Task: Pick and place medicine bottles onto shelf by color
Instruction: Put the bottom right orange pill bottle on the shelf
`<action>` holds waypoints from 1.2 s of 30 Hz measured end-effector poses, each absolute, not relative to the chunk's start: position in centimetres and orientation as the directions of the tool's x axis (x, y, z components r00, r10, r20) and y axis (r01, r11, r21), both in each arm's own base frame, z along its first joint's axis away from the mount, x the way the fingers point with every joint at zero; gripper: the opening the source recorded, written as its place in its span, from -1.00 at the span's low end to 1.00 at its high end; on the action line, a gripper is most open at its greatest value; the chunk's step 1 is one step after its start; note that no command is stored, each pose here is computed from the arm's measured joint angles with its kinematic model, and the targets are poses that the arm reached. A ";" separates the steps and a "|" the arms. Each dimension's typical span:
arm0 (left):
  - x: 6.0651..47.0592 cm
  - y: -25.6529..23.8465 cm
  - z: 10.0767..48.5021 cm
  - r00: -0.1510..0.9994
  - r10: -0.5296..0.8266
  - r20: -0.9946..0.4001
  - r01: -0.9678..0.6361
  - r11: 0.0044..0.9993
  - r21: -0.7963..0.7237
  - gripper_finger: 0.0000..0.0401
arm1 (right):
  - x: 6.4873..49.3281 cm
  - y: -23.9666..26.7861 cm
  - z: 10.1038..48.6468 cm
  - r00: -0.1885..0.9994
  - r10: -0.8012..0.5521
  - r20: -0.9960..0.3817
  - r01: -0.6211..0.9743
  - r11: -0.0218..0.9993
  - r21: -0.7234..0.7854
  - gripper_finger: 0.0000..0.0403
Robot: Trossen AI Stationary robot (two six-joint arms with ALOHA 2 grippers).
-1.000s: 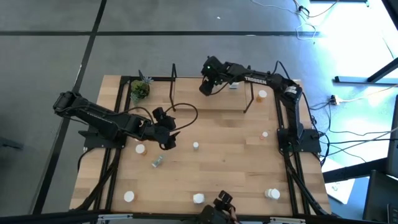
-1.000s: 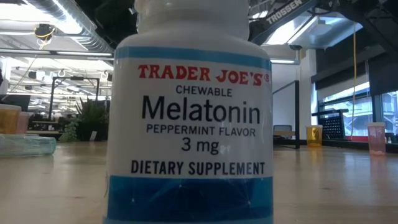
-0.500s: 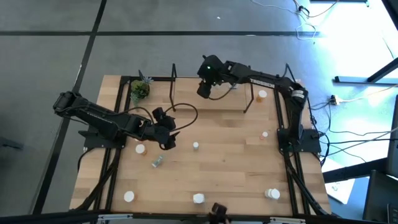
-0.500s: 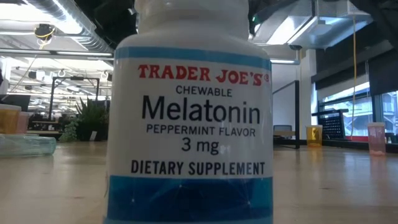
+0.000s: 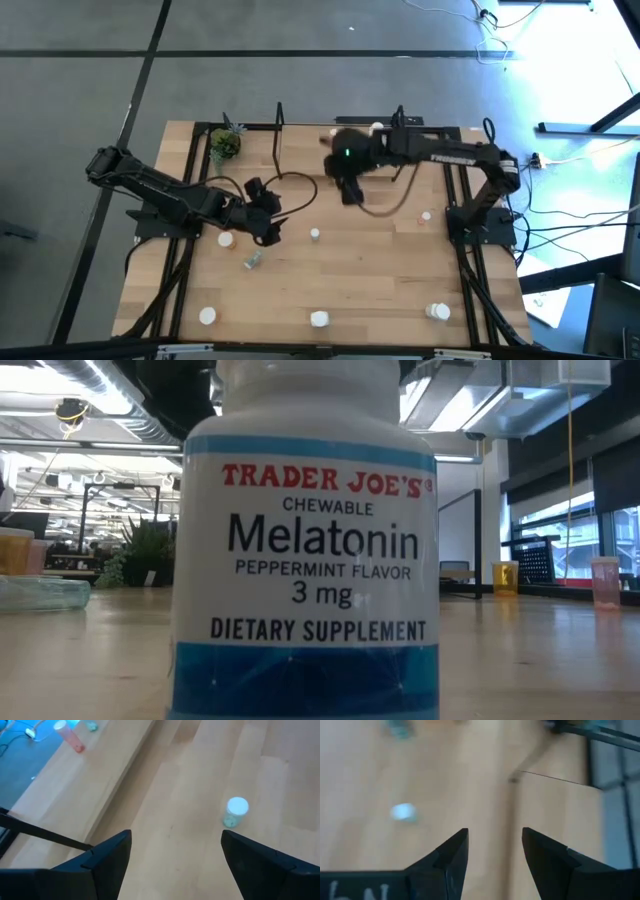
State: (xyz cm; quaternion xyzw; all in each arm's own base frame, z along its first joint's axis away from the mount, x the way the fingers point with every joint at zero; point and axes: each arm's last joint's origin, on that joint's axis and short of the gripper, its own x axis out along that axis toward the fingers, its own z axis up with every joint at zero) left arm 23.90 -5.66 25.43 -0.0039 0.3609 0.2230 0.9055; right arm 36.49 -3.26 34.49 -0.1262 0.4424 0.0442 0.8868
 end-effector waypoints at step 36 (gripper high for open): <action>20.4 -11.8 26.0 0.682 0.170 -0.711 -0.204 0.978 0.039 0.50 | 32.2 15.2 31.0 0.547 0.202 -0.812 -0.377 0.926 -0.024 -0.07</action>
